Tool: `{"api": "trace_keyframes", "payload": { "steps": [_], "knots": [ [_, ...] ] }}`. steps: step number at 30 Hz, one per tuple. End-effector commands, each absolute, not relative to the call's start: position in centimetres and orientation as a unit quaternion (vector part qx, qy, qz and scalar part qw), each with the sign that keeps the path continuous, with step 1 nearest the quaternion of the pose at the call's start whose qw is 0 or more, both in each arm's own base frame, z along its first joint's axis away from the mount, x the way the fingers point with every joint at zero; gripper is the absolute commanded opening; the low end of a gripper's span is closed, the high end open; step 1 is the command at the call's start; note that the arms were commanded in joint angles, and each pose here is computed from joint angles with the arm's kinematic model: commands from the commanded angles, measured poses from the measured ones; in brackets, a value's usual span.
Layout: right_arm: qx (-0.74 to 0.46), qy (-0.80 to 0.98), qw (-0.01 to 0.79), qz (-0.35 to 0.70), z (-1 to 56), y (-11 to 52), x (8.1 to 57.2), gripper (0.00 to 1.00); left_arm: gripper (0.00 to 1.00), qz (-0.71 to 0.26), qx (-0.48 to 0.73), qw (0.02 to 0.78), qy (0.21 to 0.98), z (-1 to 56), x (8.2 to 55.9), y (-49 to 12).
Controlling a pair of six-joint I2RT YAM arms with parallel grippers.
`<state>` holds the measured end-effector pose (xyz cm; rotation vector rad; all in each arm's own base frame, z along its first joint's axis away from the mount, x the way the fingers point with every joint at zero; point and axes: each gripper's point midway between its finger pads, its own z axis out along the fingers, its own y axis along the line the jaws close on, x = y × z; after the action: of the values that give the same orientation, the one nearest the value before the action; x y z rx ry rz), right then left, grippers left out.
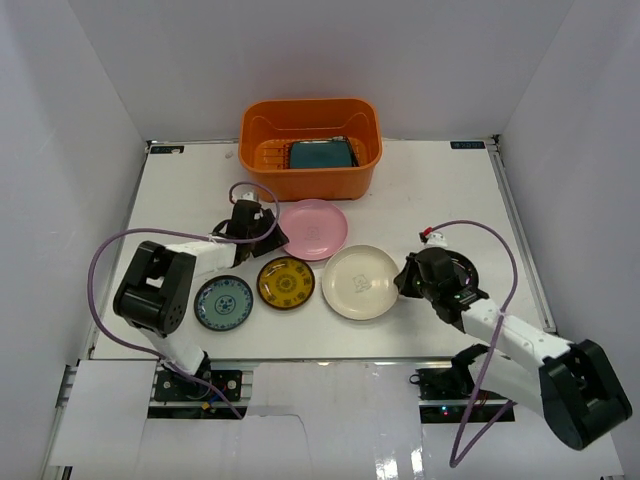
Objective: Place the plates into the plastic bin on the countertop
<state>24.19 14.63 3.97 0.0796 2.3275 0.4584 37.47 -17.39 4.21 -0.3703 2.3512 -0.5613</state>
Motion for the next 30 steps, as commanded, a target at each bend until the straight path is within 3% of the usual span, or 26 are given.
{"api": "trace_keyframes", "payload": {
  "steps": [1, 5, 6, 11, 12, 15, 16, 17, 22, 24, 25, 26, 30],
  "knots": [
    [0.048, 0.889, 0.431, 0.151, 7.1, 12.8, 24.9, 0.08, 0.60, -0.236, -0.135, 0.380, 0.884, 6.3, 39.9, -18.7],
    [0.053, 0.832, 0.517, 0.194, 16.0, 13.0, 25.9, 0.08, 0.04, -0.221, -0.136, 0.377, 0.889, 5.3, 40.8, -18.7],
    [0.053, 0.822, 0.531, 0.197, 17.7, 13.0, 26.3, 0.08, 0.00, -0.207, -0.143, 0.382, 0.889, 5.2, 40.9, -18.2],
    [0.042, 0.791, 0.583, 0.180, 26.1, 14.7, 31.7, 0.08, 0.00, -0.239, -0.143, 0.429, 0.859, 10.8, 39.2, -17.6],
    [0.048, 0.757, 0.621, 0.199, 30.9, 15.4, 33.3, 0.08, 0.00, -0.246, -0.145, 0.437, 0.853, 12.0, 38.7, -17.4],
    [0.028, 0.763, 0.617, 0.191, 32.3, 18.1, 38.4, 0.08, 0.00, -0.257, -0.143, 0.474, 0.830, 16.4, 36.3, -16.2],
    [0.029, 0.739, 0.641, 0.205, 36.5, 19.0, 40.1, 0.08, 0.00, -0.260, -0.140, 0.482, 0.825, 17.3, 35.7, -16.0],
    [0.017, 0.758, 0.622, 0.193, 34.2, 20.7, 42.9, 0.08, 0.00, -0.268, -0.135, 0.489, 0.819, 18.2, 35.1, -15.9],
    [0.004, 0.763, 0.618, 0.188, 33.6, 25.8, 53.0, 0.08, 0.00, -0.278, -0.126, 0.518, 0.799, 23.8, 31.6, -14.6],
    [-0.002, 0.765, 0.615, 0.190, 32.6, 27.0, 55.5, 0.08, 0.00, -0.271, -0.130, 0.547, 0.781, 27.3, 31.5, -13.7],
    [-0.008, 0.784, 0.593, 0.183, 28.8, 28.0, 57.4, 0.08, 0.00, -0.264, -0.126, 0.559, 0.776, 28.6, 31.6, -13.4],
    [-0.007, 0.767, 0.611, 0.195, 31.0, 28.7, 58.5, 0.08, 0.00, -0.257, -0.125, 0.563, 0.776, 29.5, 31.6, -13.1],
    [-0.004, 0.771, 0.603, 0.207, 28.3, 29.5, 61.6, 0.08, 0.00, -0.235, -0.130, 0.601, 0.753, 34.2, 33.5, -12.4]
  ]
}}
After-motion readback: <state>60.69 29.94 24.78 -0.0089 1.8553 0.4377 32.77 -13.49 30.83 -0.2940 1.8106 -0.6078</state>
